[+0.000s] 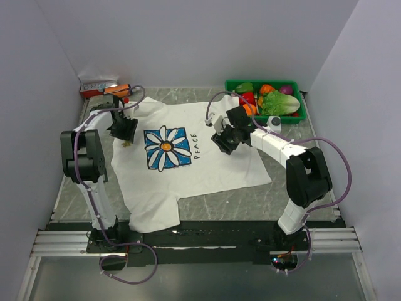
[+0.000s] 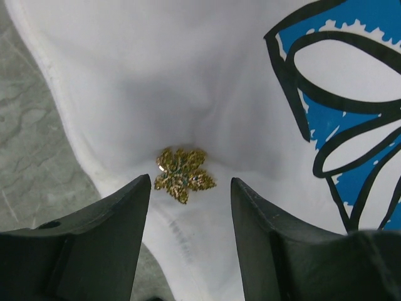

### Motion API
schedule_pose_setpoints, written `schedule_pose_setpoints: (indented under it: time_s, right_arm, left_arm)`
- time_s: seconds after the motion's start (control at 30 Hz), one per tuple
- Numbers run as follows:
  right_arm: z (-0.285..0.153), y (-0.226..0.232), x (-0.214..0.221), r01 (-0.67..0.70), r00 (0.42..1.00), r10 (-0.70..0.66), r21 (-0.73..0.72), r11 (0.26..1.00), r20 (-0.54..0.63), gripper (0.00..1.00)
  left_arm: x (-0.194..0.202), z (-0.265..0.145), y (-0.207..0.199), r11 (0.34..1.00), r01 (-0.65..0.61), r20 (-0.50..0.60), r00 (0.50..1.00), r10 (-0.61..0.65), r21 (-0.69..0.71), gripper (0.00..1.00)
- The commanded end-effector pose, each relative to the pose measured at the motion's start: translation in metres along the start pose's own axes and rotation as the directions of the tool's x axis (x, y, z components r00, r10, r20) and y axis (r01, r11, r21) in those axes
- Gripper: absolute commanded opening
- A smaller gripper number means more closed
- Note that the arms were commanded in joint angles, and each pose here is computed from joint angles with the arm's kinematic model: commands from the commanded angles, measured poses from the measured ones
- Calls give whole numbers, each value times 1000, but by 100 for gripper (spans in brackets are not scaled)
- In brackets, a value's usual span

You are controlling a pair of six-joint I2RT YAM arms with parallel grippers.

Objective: Remove the brooch from the garment

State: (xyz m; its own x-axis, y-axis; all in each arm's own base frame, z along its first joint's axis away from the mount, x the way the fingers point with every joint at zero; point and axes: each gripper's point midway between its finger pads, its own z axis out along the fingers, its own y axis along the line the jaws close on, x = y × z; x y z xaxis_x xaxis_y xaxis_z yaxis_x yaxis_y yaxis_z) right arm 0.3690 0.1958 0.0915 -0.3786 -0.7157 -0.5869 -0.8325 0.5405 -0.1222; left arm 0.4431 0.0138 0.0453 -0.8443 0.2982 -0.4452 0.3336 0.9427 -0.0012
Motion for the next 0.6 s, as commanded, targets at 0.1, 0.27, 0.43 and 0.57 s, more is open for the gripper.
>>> schedule_pose_setpoints:
  time_s: [0.1,0.27,0.43,0.57]
  right_arm:
    - [-9,-3,-15,10,999,-11,12,1000,40,53]
    - [-7,-4,-18,8,999,-8,9,1000,41,53]
    - [-4,-4,-20,4,999,-4,4,1000,39,53]
    - [-2,-3,-22,3,999,-3,-2,1000,41,53]
  left_arm:
    - [-13,8,7,997,19,1,1000,-19,-68,58]
    - [-7,7,13,994,17,-29,999,-20,-103,56]
    - [3,2,20,989,-3,-56,998,-5,-151,55]
    - [4,-4,24,983,-5,-55,998,-5,-183,55]
